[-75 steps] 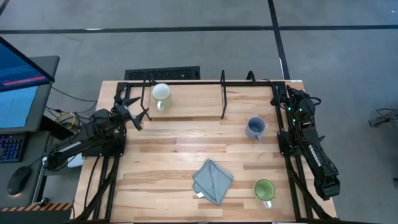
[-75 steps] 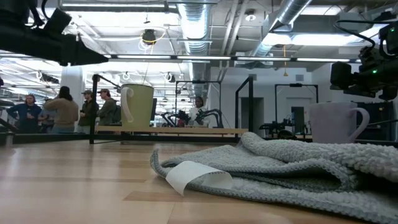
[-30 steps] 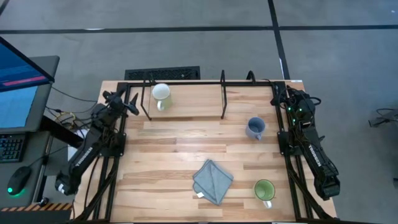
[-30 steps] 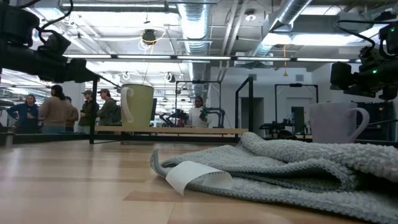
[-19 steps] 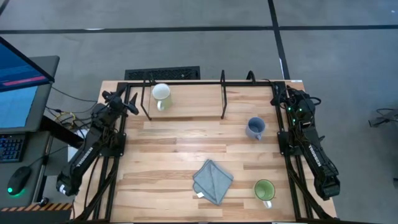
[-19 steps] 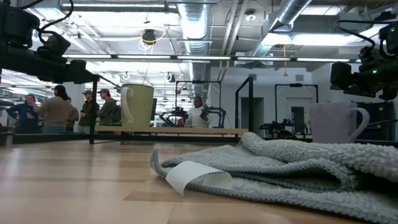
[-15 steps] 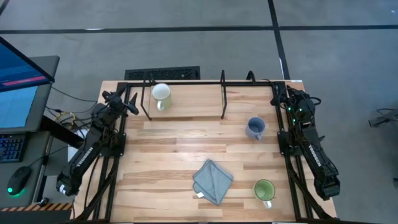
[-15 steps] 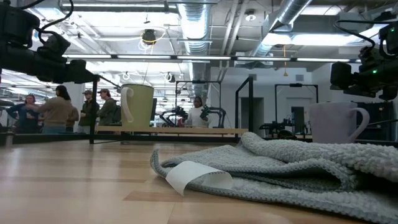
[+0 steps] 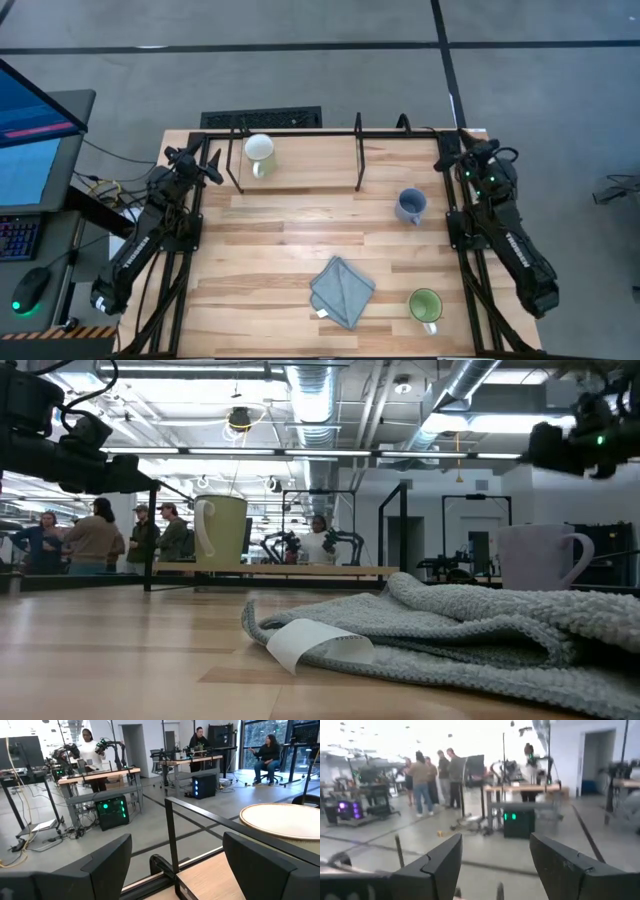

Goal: Stack small to large cups/mugs on shelf
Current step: Put the green mug with white handle on the shelf

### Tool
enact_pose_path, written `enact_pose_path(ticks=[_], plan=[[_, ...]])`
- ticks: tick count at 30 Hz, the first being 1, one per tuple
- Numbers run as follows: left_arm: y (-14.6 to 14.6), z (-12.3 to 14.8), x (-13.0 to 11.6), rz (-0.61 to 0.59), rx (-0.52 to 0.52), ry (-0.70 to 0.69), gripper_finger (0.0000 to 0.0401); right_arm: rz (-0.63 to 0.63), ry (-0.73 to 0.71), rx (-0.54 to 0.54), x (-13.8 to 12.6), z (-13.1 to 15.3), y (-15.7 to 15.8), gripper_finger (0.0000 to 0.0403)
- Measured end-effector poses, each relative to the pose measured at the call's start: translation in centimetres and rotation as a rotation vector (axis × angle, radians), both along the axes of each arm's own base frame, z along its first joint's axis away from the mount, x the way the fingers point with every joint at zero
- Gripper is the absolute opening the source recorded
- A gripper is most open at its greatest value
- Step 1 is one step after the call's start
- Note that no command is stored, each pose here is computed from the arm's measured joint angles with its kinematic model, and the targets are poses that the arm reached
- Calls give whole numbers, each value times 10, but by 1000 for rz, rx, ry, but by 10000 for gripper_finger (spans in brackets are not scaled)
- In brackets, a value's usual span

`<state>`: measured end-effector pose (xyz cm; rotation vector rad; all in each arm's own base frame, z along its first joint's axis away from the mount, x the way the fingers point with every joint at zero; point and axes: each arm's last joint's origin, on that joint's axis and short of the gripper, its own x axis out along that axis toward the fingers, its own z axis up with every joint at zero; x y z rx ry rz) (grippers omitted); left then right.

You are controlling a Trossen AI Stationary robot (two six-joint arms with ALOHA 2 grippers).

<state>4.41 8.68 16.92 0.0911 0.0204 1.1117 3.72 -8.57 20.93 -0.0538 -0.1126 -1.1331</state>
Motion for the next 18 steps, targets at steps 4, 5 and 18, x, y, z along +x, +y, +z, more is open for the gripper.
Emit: enact_pose_path(ticks=[4, 5, 18], plan=[[0, 0, 0, 0, -1, 0, 304, -23, 2, -75, 0, 31, 11, 256], [0, 0, 0, 0, -1, 0, 304, -24, -12, -84, 0, 38, 14, 256], [0, 0, 0, -5, -27, -47, 304, 65, 107, -68, -12, 123, 48, 256]])
